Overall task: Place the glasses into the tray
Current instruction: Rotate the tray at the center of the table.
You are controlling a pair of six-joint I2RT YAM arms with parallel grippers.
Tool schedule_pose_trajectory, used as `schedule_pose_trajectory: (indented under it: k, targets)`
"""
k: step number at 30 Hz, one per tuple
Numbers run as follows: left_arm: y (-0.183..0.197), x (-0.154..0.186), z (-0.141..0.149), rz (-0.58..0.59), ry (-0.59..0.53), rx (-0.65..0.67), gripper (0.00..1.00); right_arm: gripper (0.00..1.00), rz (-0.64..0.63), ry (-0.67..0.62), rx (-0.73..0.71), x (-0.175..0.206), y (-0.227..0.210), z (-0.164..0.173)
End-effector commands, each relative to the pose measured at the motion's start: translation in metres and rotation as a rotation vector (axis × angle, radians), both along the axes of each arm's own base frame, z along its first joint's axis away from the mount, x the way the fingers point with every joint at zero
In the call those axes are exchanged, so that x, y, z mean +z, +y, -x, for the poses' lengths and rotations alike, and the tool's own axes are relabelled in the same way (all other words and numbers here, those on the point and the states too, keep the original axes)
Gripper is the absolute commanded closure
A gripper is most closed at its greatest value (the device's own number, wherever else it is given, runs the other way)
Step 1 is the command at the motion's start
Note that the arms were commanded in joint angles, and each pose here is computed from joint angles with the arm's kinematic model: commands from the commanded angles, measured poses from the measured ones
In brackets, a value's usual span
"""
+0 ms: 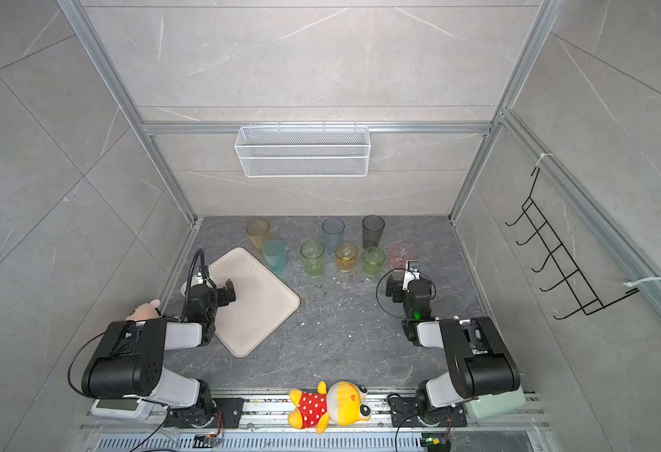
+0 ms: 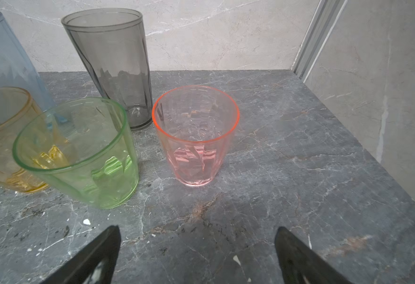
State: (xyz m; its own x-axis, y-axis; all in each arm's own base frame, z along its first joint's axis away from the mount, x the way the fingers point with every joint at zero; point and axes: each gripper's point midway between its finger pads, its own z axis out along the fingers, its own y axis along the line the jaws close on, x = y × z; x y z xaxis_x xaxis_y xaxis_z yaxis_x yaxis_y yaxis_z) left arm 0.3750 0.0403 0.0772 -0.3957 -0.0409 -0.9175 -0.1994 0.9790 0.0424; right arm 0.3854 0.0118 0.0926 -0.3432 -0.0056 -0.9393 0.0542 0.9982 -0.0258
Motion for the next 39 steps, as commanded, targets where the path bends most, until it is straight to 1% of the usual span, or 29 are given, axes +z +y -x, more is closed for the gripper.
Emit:
schedule_pose_trajectory:
  k: [1,29,31,34,37,39]
  targets:
    - [0.005,0.01,-0.004,0.008,-0.042,0.027,0.0,0.01,0.008,-0.011,0.012,0.001,0.003,-0.001]
    - [0.005,0.011,-0.004,0.007,-0.046,0.029,0.0,0.01,0.008,-0.011,0.012,0.001,0.003,-0.002]
    - [0.005,0.014,-0.003,0.002,-0.057,0.027,0.0,0.01,0.006,-0.02,0.009,0.005,0.002,-0.002]
    - [0.009,0.026,0.003,-0.002,-0.075,0.062,0.0,0.01,0.01,0.016,-0.003,0.013,0.001,-0.004]
    - [0.013,0.042,0.011,-0.006,-0.097,0.086,0.0,0.01,-0.008,0.114,-0.054,0.019,-0.005,-0.003]
    - [0.012,0.058,0.017,-0.014,-0.127,0.09,0.0,0.01,-0.033,0.136,-0.048,0.023,-0.003,-0.002]
